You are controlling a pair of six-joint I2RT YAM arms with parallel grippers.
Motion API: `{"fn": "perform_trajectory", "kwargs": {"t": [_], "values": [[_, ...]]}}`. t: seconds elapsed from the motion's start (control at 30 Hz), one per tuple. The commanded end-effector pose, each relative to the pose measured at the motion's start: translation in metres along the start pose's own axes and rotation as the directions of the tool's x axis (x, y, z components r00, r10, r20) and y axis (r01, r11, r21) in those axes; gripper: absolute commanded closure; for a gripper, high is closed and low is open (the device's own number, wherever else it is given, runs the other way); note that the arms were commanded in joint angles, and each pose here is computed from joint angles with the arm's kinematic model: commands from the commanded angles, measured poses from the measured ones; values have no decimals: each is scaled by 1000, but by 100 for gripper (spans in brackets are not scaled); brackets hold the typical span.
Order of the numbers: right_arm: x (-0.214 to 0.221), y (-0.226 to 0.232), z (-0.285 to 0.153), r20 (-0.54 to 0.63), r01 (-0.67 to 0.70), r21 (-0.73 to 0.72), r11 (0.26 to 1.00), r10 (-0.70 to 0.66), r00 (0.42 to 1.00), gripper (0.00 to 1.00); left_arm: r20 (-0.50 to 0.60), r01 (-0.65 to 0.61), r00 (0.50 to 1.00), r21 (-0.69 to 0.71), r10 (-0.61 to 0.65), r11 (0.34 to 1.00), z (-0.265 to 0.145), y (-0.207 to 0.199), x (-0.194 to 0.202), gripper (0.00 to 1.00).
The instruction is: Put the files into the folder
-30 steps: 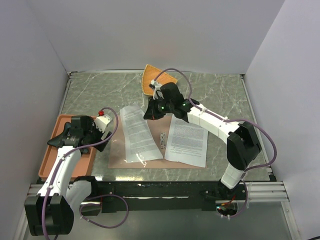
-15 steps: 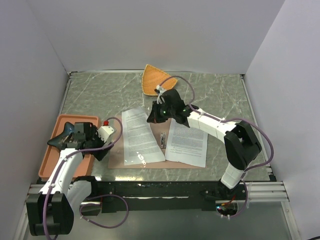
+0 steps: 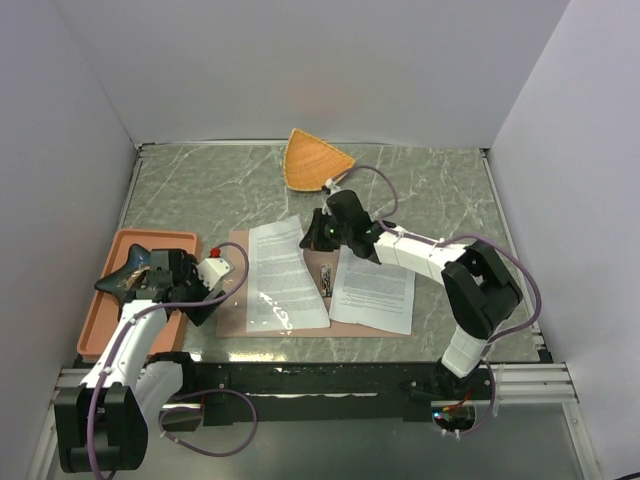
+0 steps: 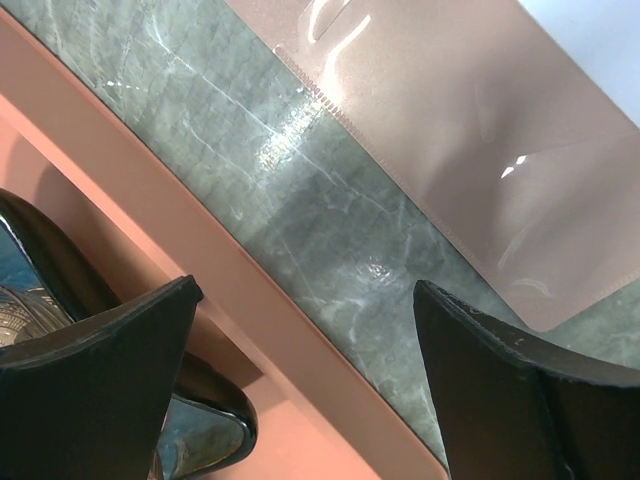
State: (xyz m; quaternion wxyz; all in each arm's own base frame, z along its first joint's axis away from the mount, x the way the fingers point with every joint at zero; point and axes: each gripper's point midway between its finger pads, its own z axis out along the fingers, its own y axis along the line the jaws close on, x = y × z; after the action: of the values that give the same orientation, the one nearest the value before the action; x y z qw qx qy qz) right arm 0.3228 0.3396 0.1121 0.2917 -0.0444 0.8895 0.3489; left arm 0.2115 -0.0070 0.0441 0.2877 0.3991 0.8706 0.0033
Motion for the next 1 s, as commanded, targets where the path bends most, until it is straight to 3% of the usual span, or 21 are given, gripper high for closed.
{"fn": "perform_trajectory", "kwargs": {"t": [0.0,0.17,0.23,0.27,0.37,0.57,0.8,0.97], "values": [[-38,25,10,99,-2,-48,999,7,995,100,10,13,1000,86,-14,996,8,-15,0,4],[-37,26,17,78,-15,-41,999,18,997,99,-4,30,1000,102,-30,994,11,-12,-2,4],[-33,21,18,66,-7,-17,1000,8,998,87,-3,24,1000,91,-24,996,11,-9,-3,4],[-25,13,18,33,-14,16,1000,13,999,76,0,21,1000,83,-21,996,11,-8,-3,4],[-9,1,18,-24,-5,54,999,7,1000,61,0,19,1000,77,-19,997,10,-6,-4,4],[12,-17,21,-103,7,110,994,5,995,51,3,35,999,75,-35,997,10,-3,-8,4],[28,-31,18,-149,27,145,989,-6,989,55,15,42,999,57,-43,997,5,3,-15,4],[26,-32,9,-124,61,171,983,-40,991,77,18,50,999,54,-51,997,5,4,-16,4]]}}
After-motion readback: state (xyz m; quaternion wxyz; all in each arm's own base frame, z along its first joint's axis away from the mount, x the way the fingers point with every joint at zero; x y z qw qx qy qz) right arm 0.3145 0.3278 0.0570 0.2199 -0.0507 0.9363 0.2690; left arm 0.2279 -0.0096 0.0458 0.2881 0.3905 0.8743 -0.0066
